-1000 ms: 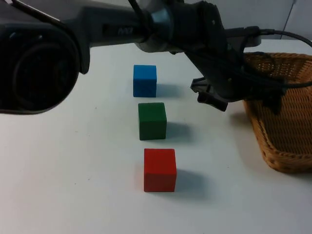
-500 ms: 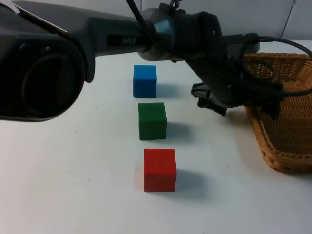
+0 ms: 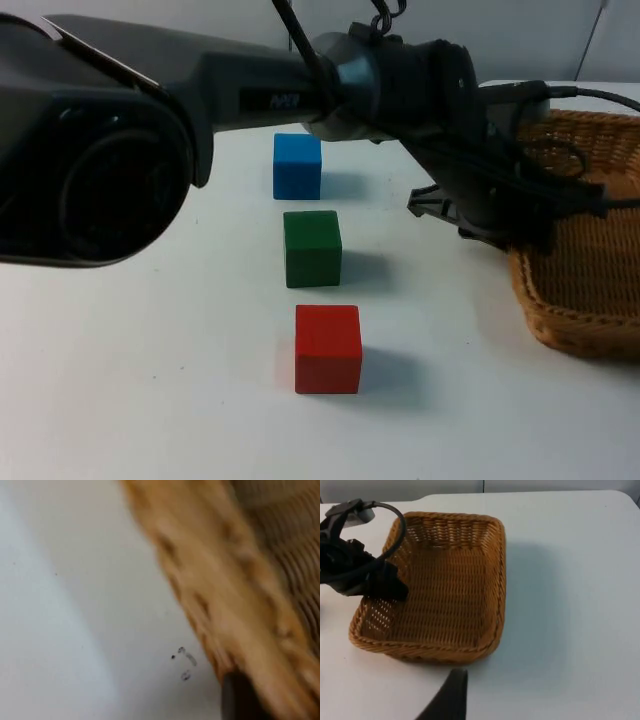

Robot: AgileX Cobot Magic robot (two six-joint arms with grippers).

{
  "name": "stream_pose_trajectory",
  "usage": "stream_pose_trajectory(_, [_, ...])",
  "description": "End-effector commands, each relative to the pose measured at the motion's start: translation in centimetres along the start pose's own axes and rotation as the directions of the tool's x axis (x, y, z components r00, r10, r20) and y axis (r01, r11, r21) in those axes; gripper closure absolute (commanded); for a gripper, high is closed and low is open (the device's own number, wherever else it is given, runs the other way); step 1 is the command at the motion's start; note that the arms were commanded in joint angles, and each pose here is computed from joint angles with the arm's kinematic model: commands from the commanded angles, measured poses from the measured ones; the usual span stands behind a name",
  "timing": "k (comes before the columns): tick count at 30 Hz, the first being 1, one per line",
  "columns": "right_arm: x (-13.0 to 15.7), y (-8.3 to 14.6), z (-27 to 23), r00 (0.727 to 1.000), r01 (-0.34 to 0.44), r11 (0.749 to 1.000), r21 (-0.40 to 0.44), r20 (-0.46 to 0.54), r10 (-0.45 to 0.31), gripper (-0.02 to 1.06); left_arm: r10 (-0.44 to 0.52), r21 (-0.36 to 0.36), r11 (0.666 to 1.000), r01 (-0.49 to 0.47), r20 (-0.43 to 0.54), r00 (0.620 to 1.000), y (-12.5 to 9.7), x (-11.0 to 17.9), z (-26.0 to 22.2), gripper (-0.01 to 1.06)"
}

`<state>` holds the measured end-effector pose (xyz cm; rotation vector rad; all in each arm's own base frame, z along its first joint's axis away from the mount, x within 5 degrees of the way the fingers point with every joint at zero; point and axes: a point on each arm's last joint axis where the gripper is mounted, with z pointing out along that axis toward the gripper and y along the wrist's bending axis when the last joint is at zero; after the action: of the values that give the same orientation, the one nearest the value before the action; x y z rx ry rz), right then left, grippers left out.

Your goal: Pick up the basket with the left hand and place the blue cube into the basket with the right hand.

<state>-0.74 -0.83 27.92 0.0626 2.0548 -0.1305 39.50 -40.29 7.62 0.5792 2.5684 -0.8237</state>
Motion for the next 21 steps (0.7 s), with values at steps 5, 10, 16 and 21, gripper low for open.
stream_pose_trajectory(5, [0.1, 0.0, 0.1, 1.0, 0.002, 1.0, -0.003, 0.005, -0.002, 0.0, -0.047, 0.005, 0.999, 0.047, 0.02, 0.999, -0.2, -0.1, 0.2, 1.05])
stream_pose_trajectory(10, [0.1, 0.0, 0.1, 1.0, 0.002, 1.0, -0.003, 0.005, -0.002, 0.0, -0.118, 0.002, 0.993, 0.118, 0.026, 0.993, -0.4, -0.4, -0.3, 1.05])
stream_pose_trajectory(16, [0.1, 0.0, 0.1, 1.0, 0.002, 1.0, -0.003, 0.005, -0.002, 0.0, -0.122, -0.114, 0.985, 0.132, 0.088, 0.989, -1.1, -2.4, -3.7, 1.05])
stream_pose_trajectory(21, [0.1, 0.0, 0.1, 1.0, 0.002, 1.0, -0.003, 0.005, -0.002, 0.0, -0.156, -0.125, 0.977, 0.173, 0.136, 0.978, -1.3, -4.3, -7.0, 1.05])
